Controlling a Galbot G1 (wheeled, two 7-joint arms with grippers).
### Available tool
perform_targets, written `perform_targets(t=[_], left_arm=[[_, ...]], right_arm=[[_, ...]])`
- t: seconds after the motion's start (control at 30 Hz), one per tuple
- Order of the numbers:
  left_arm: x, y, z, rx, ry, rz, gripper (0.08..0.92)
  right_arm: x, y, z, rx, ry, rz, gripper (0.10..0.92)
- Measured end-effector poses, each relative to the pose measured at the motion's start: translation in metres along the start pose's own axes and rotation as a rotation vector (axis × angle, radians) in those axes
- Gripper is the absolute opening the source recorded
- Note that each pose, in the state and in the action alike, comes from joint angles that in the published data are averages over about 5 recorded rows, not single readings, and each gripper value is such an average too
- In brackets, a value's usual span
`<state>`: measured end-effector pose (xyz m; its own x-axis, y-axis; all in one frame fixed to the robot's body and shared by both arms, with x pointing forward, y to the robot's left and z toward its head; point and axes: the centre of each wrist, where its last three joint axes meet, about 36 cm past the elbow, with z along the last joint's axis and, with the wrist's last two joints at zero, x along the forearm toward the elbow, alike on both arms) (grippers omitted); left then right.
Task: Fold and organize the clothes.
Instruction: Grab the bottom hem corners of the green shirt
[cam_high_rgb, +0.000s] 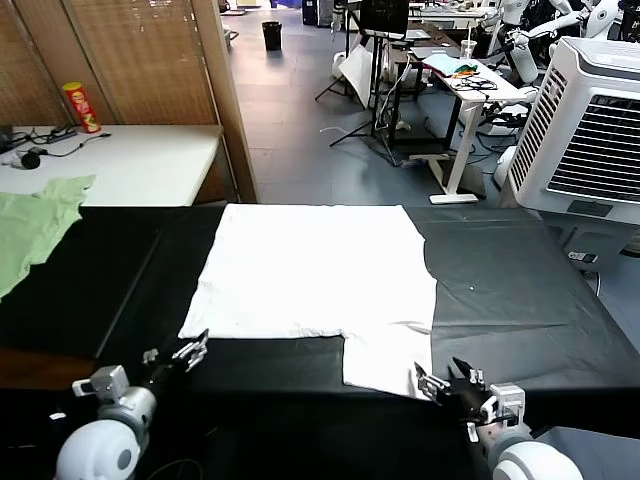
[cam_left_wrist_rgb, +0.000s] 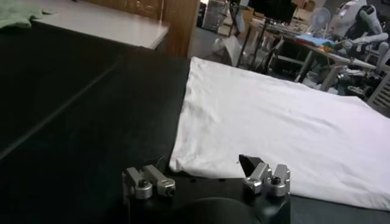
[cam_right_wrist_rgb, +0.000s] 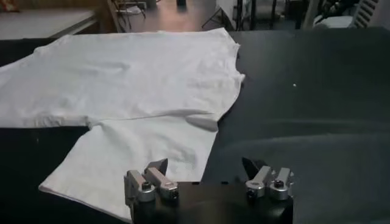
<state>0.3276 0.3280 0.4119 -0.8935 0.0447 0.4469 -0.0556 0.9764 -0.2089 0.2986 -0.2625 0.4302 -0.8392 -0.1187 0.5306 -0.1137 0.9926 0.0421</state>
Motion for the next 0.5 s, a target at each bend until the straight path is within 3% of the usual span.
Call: perform_targets(t=[0.07, 0.27, 0.5], left_arm=[[-0.001, 0.0, 0.0, -0.003, 0.003, -0.001, 0.798], [-0.007, 0.003, 0.001, -0.005, 0.011, -0.019, 0.76], [-0.011, 0.003, 0.008, -0.009, 0.018, -0.027, 0.41]], right_arm=[[-0.001, 0.001, 0.001, -0.002, 0.003, 0.001, 0.763], [-0.001, 0.003, 0.007, -0.013, 0.023, 0.014, 0.568], [0.001, 0.005, 0.009, -0.02, 0.04, 0.023, 0.206]])
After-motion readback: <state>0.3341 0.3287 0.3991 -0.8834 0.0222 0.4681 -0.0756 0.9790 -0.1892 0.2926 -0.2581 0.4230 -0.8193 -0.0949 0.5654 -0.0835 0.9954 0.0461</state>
